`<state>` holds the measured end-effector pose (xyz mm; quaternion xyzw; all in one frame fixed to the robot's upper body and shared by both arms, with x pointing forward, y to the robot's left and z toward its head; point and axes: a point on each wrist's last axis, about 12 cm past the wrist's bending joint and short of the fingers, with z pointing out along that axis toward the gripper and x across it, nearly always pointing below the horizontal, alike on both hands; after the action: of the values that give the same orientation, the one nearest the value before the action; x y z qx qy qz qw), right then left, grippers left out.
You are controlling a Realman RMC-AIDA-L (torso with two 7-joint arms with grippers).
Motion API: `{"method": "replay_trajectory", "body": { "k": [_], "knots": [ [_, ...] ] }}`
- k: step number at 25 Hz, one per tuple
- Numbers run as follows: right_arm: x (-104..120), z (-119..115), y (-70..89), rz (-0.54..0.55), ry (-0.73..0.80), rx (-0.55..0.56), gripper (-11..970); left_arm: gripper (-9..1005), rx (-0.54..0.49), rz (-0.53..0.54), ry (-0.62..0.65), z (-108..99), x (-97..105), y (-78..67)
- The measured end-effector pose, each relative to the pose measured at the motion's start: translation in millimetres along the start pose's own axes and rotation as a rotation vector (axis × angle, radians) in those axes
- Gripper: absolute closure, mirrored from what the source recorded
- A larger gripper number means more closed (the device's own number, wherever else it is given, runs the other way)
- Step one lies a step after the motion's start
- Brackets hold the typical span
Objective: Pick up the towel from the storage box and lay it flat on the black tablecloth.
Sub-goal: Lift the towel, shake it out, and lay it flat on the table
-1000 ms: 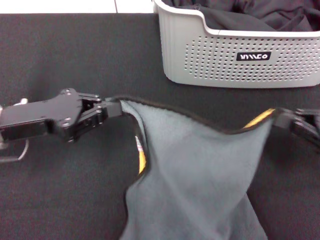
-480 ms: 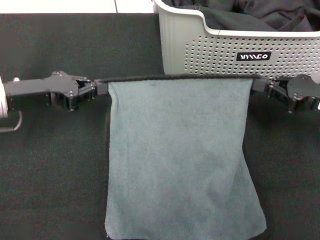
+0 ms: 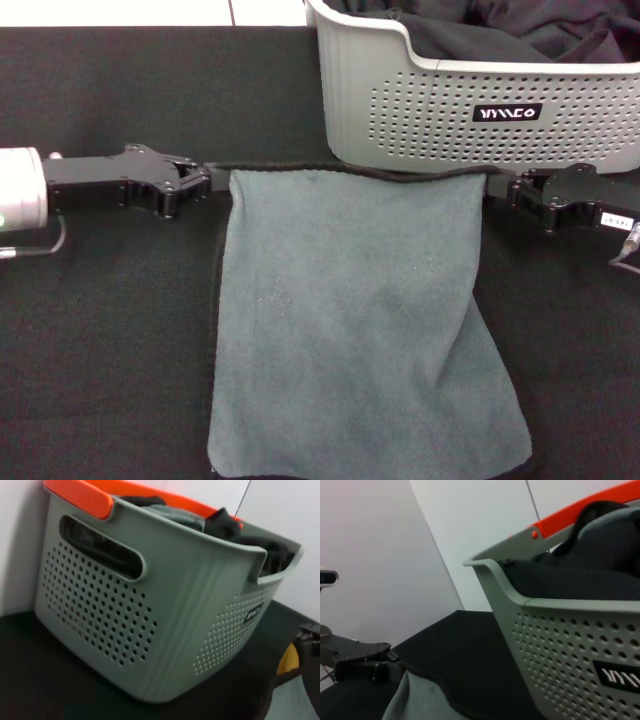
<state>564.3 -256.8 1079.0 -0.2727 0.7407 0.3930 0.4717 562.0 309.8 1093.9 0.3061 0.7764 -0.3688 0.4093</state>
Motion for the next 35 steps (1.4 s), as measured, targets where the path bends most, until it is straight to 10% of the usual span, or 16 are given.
{"method": "replay_trajectory", "body": {
  "k": [35],
  "knots": [
    [-6, 7, -9.8, -0.028, 0.005, 0.072, 950, 976, -0.109, 0.011, 0.012, 7, 1, 10.5]
  ]
}}
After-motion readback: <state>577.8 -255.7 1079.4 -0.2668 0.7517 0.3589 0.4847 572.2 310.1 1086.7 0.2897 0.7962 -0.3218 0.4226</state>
